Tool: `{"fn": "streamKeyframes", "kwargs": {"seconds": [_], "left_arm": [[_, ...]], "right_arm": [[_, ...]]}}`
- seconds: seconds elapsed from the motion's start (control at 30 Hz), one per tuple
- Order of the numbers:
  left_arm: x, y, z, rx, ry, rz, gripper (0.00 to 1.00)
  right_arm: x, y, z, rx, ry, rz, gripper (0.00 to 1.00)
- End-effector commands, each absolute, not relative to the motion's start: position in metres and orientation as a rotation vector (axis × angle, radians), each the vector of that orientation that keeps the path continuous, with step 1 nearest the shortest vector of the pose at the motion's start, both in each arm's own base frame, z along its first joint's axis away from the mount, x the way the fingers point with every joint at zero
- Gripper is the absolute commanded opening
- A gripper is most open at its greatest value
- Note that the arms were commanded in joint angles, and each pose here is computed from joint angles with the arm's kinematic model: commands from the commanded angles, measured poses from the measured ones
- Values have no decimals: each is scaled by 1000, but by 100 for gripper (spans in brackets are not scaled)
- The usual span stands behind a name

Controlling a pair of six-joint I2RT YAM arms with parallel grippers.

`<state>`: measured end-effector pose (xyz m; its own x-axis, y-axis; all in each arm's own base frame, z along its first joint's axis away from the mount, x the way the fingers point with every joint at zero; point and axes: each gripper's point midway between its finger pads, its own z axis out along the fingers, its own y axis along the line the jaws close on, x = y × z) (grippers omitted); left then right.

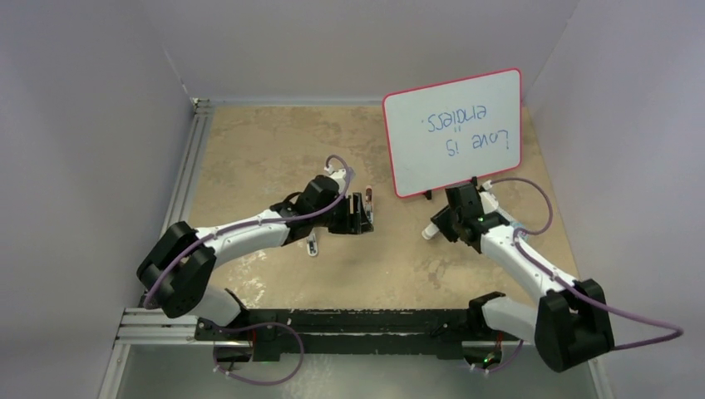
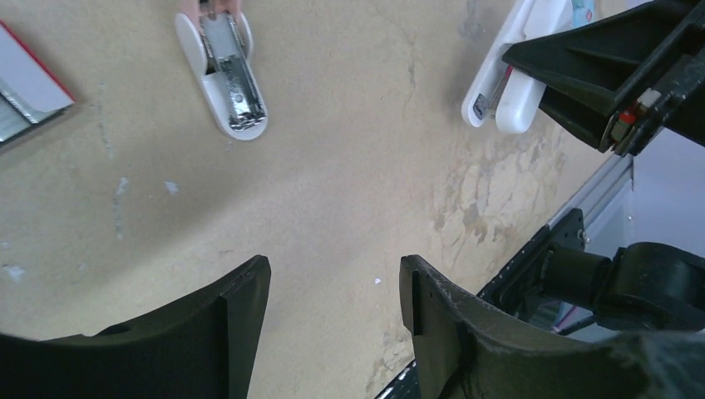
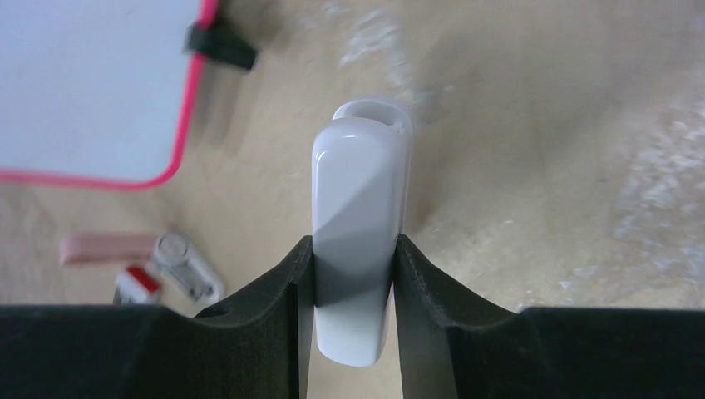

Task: Load the staples into the stapler
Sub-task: Pick up the stapler from the center of the board, then place the stapler at the center of the board.

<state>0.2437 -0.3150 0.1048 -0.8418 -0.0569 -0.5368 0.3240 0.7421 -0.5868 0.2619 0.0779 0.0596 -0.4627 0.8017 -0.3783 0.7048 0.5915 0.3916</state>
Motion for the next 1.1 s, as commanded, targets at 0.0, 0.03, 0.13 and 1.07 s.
{"fn": "streamKeyframes", "kwargs": {"seconds": [0.0, 0.03, 0.13, 1.07], "left_arm": [[241, -340, 123, 218, 2353, -1139, 59], [240, -341, 122, 218, 2356, -1150, 59], [240, -341, 119, 194, 2369, -1149, 60], [240, -319, 96, 6, 2438, -1039, 63]], "right_arm": [[281, 123, 111, 752, 2199, 556, 0], [280, 128, 123, 699, 2161, 580, 1], [276, 143, 125, 613, 2182, 594, 6], [253, 206, 47, 88, 2537, 315, 48]]}}
